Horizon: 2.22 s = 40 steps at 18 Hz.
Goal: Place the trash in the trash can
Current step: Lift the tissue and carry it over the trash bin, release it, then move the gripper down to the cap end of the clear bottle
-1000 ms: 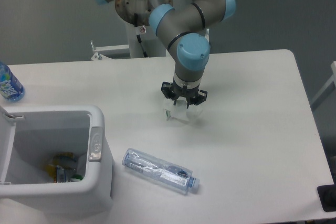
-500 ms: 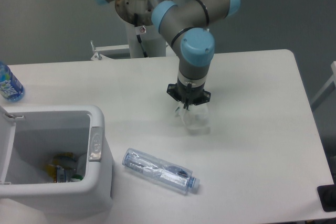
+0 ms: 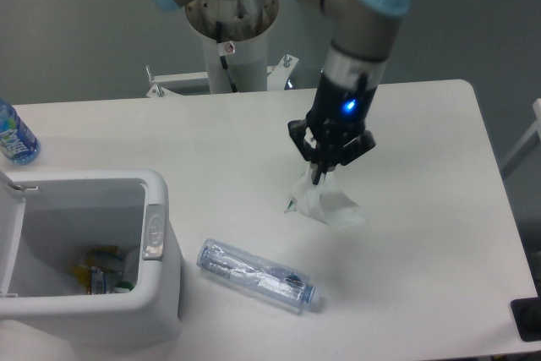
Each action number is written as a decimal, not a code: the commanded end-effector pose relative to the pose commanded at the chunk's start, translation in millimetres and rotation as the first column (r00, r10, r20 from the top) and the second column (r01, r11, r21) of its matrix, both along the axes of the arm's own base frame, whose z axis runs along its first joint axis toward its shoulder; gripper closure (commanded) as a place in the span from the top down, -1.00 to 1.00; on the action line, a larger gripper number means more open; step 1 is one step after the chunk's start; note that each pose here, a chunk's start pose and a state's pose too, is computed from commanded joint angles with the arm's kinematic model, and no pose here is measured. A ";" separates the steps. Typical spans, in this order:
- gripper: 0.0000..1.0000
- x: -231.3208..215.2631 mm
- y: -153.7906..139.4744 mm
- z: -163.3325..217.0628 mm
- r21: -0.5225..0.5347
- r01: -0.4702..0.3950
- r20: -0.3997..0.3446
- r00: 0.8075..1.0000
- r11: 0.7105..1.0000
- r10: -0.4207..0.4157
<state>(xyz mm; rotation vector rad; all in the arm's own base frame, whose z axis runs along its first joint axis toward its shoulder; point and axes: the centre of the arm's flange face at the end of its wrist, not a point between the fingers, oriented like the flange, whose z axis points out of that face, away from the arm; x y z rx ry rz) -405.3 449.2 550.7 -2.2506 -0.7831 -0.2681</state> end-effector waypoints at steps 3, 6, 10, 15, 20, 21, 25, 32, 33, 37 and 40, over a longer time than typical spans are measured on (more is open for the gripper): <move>-1.00 28.4 29.6 42.3 0.071 -0.025 0.026 0.999 0.997 0.024; -1.00 79.4 63.5 55.0 0.101 0.043 0.022 0.999 0.994 -0.045; -1.00 151.5 109.9 38.0 0.080 0.180 0.046 0.982 0.980 -0.184; -0.97 196.9 139.8 11.4 0.050 0.267 0.080 0.959 0.962 -0.271; 0.22 197.3 150.2 1.7 0.054 0.286 0.066 0.955 0.957 -0.289; 0.58 196.6 150.8 3.0 0.063 0.287 0.051 0.956 0.956 -0.290; 0.82 195.1 151.3 6.3 0.068 0.282 0.027 0.958 0.957 -0.284; 1.00 116.3 118.9 -23.3 -0.030 0.026 0.096 0.995 0.999 -0.023; 1.00 97.8 111.0 -32.4 -0.060 -0.041 0.107 0.993 0.997 0.047; 1.00 47.3 100.8 -86.9 -0.237 -0.291 0.095 0.942 0.927 0.321; 1.00 20.6 106.8 -142.4 -0.353 -0.364 0.046 0.914 0.862 0.404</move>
